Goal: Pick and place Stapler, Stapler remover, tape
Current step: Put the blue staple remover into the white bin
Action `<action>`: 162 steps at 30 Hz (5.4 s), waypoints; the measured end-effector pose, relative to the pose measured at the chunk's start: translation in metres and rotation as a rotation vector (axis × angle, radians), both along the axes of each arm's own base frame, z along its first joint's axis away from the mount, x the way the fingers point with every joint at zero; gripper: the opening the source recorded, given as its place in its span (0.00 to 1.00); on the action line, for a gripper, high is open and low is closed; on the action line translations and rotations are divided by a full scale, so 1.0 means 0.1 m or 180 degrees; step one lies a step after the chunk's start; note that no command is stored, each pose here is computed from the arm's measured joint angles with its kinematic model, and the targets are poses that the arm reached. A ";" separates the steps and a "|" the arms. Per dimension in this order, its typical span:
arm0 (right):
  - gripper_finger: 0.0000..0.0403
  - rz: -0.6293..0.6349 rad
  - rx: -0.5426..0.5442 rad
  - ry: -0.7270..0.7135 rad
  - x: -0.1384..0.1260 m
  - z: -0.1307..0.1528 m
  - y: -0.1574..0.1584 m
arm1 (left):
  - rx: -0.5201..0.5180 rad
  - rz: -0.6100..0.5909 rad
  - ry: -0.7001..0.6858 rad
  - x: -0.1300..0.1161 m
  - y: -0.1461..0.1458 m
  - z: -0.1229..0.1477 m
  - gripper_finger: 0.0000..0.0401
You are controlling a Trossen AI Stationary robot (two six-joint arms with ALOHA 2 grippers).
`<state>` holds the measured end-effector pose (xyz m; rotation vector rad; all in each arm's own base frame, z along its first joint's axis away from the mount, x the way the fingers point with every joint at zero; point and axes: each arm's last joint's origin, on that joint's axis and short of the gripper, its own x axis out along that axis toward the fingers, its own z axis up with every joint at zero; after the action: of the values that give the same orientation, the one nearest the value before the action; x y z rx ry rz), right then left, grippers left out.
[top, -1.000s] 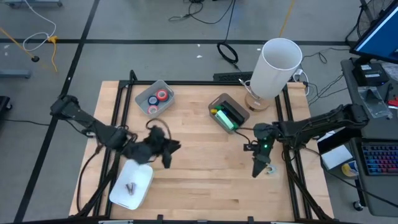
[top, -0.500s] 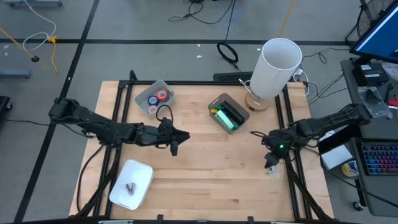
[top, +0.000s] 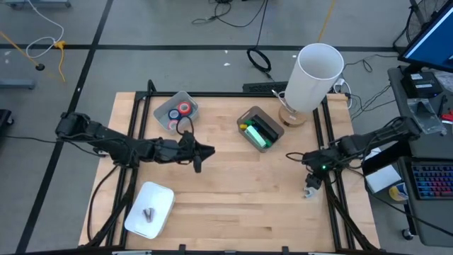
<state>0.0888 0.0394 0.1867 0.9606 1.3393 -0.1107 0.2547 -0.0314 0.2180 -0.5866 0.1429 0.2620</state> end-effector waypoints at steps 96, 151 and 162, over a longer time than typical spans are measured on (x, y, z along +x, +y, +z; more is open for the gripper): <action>0.00 -0.1697 -0.0154 -0.4422 1.01 0.42 -0.41 | 0.0533 -0.0405 -0.0866 1.05 -0.24 0.61 0.23; 0.00 -0.1624 -0.0248 -0.4543 1.15 0.51 -0.41 | -0.0214 -0.1581 -0.0570 1.49 -0.25 0.42 0.23; 0.00 -0.1620 -0.0155 -0.4523 1.15 0.51 -0.39 | -0.0136 -0.1408 -0.0582 1.51 -0.10 0.43 0.23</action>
<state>0.2037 0.0000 0.2381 0.9720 -0.2148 0.1461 0.4057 -0.0412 0.2605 -0.6026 0.0983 -0.2239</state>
